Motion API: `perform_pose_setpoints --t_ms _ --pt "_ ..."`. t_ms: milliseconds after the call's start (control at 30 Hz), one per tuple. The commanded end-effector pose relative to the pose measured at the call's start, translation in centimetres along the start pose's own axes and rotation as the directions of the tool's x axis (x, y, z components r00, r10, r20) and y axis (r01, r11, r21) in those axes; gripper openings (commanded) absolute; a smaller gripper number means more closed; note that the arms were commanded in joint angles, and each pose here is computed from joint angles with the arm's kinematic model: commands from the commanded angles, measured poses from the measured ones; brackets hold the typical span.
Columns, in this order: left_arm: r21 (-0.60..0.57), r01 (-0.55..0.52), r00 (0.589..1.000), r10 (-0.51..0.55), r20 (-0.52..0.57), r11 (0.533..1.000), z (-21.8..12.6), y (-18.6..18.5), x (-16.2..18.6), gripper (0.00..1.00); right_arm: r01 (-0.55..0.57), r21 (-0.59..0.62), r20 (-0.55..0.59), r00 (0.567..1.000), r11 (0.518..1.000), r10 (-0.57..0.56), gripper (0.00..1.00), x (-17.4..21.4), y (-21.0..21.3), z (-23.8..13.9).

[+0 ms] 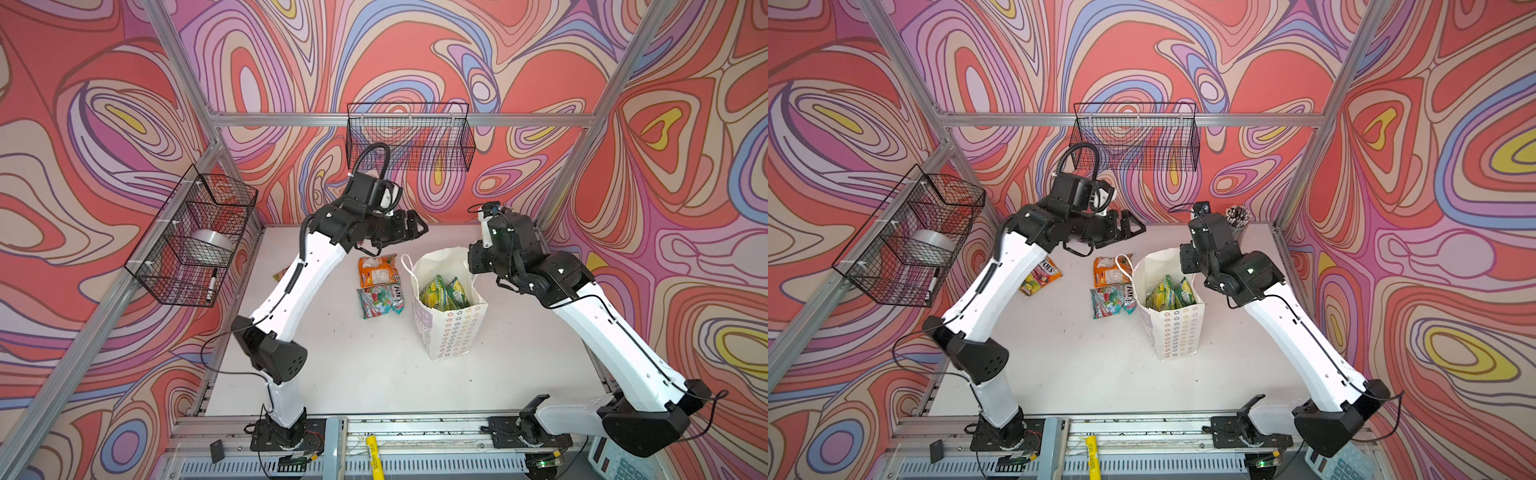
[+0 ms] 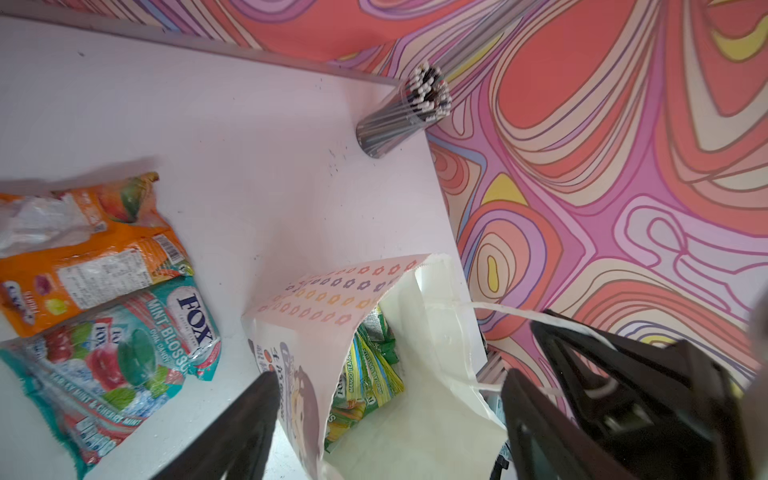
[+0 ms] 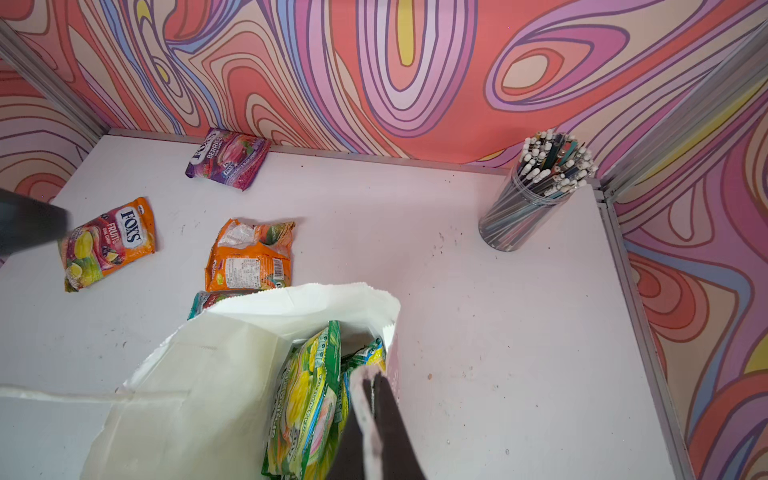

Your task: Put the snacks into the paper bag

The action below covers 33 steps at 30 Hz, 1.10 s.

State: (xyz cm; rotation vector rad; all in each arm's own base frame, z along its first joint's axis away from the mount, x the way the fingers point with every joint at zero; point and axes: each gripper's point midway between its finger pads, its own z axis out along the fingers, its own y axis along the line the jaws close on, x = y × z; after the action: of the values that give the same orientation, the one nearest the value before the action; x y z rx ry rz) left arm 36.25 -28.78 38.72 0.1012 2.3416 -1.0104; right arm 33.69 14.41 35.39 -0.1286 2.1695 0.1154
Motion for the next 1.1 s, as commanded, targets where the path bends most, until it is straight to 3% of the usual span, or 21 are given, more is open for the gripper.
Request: perform_pose_setpoints --t_ms 0,200,367,467,633,767,867,933,1067 --pt "0.011 -0.029 0.998 0.028 0.055 1.0 -5.4 -0.9 2.0 0.88 -0.044 -0.029 0.051 0.998 0.999 0.045 0.0 -0.9 -0.2 -1.0" --pt "0.055 -0.002 0.999 0.0 0.035 0.998 -7.5 -1.1 7.9 0.84 -0.047 -0.047 0.051 0.997 0.998 0.049 0.0 -0.5 -0.1 -1.2" --pt "0.122 0.018 1.0 -0.017 -0.011 0.992 -6.2 -2.9 10.5 0.78 -0.046 -0.062 0.049 0.998 0.997 0.049 0.0 -0.4 0.1 -1.4" --pt "0.102 0.055 0.998 -0.051 -0.034 0.993 -4.3 -2.6 10.6 0.71 -0.05 -0.075 0.05 0.997 0.996 0.054 0.0 -0.3 0.2 -1.5" --pt "0.103 0.059 0.998 -0.057 -0.022 0.993 -1.7 -3.4 8.9 0.58 -0.058 -0.085 0.047 0.997 0.995 0.063 0.0 0.1 0.3 -1.5" --pt "0.053 0.039 0.999 -0.04 0.01 0.998 0.2 -4.0 6.3 0.19 -0.066 -0.069 0.063 0.996 0.995 0.07 0.0 -0.2 0.0 -1.3" --pt "0.087 0.026 1.0 -0.025 -0.006 0.996 2.0 -5.8 4.1 0.0 -0.105 -0.063 0.103 0.989 0.993 0.111 0.0 -2.1 -0.9 -1.4" --pt "0.17 0.024 1.0 -0.021 -0.021 0.985 2.8 -7.9 2.1 0.0 -0.14 -0.092 0.122 0.981 0.986 0.151 0.0 -3.9 -1.0 -1.7" --pt "0.26 -0.011 1.0 0.006 0.02 0.965 1.1 -11.5 -1.1 0.0 -0.159 -0.142 0.202 0.962 0.977 0.186 0.0 -7.5 -0.7 -4.2"
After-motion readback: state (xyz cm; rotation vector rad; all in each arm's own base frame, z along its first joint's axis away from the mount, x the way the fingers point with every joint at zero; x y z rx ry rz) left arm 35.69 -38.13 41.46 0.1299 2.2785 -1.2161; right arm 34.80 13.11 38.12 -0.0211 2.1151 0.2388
